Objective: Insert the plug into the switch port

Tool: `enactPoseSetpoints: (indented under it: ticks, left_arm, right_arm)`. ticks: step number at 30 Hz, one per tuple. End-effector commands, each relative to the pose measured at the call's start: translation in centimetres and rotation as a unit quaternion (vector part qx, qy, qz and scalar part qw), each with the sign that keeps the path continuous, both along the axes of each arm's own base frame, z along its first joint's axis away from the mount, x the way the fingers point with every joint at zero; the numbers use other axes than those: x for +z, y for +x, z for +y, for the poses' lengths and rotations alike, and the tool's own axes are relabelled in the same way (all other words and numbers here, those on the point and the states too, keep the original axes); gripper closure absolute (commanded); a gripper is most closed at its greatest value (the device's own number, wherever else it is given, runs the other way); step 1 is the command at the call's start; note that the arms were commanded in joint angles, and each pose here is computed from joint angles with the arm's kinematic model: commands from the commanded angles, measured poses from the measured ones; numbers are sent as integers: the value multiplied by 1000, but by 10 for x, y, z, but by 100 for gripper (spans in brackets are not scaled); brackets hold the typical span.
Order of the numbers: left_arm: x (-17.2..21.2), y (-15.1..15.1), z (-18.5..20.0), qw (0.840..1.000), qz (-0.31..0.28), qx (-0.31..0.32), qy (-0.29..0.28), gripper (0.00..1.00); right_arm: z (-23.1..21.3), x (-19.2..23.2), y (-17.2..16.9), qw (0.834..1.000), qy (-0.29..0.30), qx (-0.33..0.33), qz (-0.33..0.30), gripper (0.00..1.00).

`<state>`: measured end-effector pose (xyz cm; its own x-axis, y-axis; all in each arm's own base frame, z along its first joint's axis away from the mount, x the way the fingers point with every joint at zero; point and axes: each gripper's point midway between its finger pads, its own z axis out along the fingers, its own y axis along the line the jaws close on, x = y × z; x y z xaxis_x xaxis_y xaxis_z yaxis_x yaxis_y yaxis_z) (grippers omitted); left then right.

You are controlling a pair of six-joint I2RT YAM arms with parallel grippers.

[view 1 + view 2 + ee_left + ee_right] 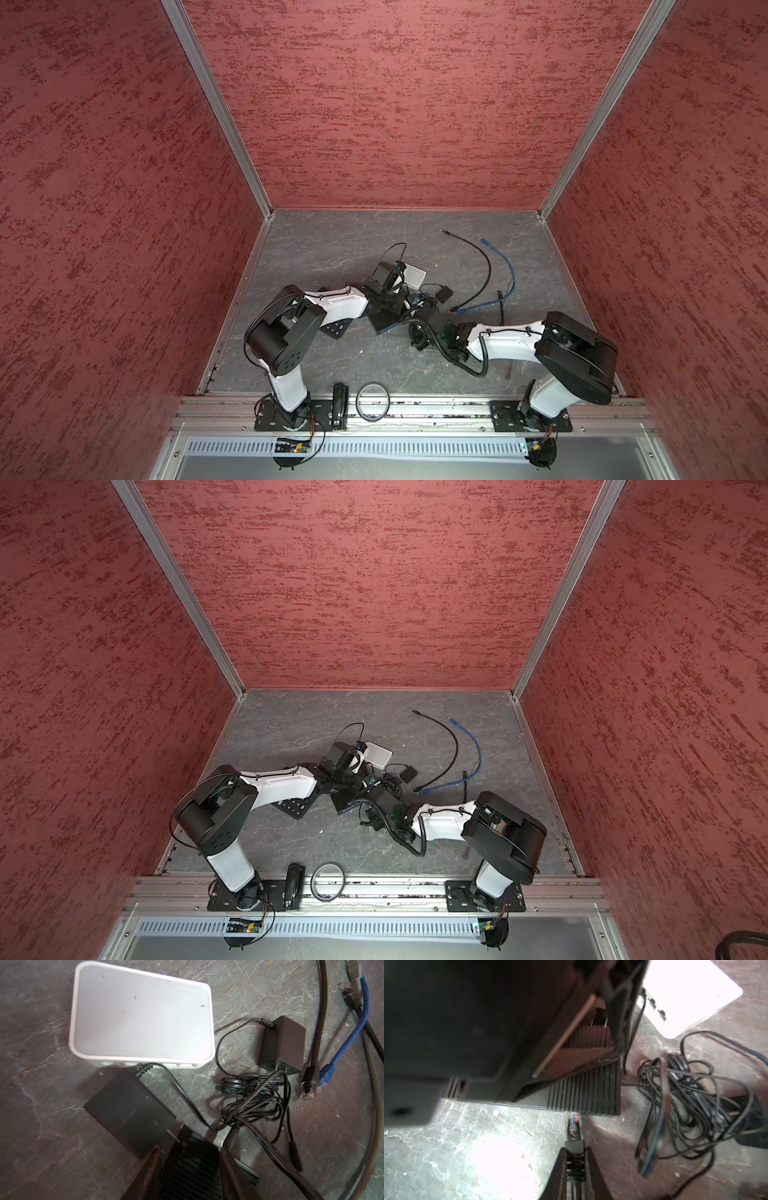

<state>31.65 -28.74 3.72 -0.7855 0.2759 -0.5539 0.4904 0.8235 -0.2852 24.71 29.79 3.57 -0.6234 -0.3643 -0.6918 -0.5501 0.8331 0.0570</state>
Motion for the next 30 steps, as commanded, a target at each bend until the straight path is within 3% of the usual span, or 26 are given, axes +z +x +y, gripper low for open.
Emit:
enactPoseSetpoints:
  ticks: [1,5,14,30]
  left_arm:
    - [-54,-93,-13,983,146,-104,35,55]
    - [-56,-94,-15,983,148,-106,34,55]
    - [-57,-97,-20,981,158,-113,20,55]
    - [-65,-107,-13,979,180,-96,19,56]
  right_arm:
    - [47,93,46,986,118,-4,-121,91]
    - [47,81,47,986,118,-9,-113,91]
    - [25,59,39,973,163,-25,-161,91]
    - [24,91,51,954,211,-57,-205,92]
